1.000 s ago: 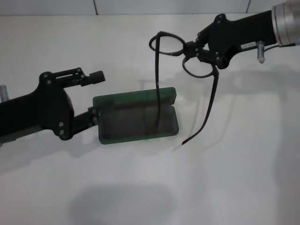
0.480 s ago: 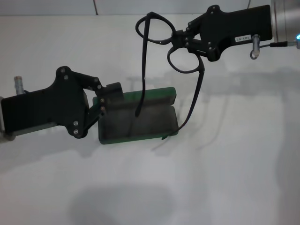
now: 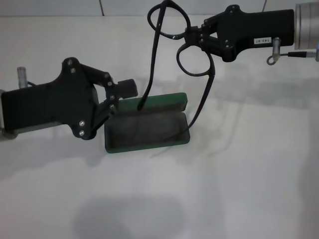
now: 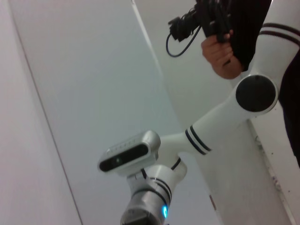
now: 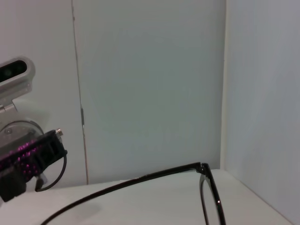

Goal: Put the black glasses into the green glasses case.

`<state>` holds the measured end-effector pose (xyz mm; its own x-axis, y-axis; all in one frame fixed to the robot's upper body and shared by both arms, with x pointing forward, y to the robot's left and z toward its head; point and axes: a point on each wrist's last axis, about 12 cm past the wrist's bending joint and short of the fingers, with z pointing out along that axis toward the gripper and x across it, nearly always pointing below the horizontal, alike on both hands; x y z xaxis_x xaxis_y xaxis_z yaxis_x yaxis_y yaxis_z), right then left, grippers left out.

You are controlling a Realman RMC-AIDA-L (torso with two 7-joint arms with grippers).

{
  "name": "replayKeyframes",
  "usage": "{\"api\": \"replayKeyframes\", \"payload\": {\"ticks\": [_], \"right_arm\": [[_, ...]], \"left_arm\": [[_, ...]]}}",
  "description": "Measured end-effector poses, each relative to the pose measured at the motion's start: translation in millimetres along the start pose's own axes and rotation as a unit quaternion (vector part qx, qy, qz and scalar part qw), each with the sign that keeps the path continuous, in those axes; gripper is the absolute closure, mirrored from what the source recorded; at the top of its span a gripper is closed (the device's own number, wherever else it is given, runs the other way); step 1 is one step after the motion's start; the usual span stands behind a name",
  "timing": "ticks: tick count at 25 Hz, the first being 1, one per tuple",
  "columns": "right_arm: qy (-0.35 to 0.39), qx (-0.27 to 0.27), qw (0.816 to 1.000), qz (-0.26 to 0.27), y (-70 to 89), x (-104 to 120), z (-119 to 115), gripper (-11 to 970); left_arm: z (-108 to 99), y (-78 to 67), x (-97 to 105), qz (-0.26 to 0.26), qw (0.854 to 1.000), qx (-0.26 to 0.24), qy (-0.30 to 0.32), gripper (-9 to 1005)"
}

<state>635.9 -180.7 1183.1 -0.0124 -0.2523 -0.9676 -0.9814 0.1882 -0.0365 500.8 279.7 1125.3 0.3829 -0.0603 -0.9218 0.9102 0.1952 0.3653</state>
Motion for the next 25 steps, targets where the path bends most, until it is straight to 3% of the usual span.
{"api": "replayKeyframes", "payload": {"ticks": [14,25], "right_arm": [[-0.064,0.013,0.998,0.009,13.9,16.3,-14.8,895],[-0.077,-0.016,0.997,0.015,20.6,14.2,-12.0,894]], "left_arm": [[16.8,18.6,-9.5,0.001,0.999,0.014,-0.032,998],[28.5,19.0,-10.1,0.005,0.998,0.046,-0.035,998]]}}
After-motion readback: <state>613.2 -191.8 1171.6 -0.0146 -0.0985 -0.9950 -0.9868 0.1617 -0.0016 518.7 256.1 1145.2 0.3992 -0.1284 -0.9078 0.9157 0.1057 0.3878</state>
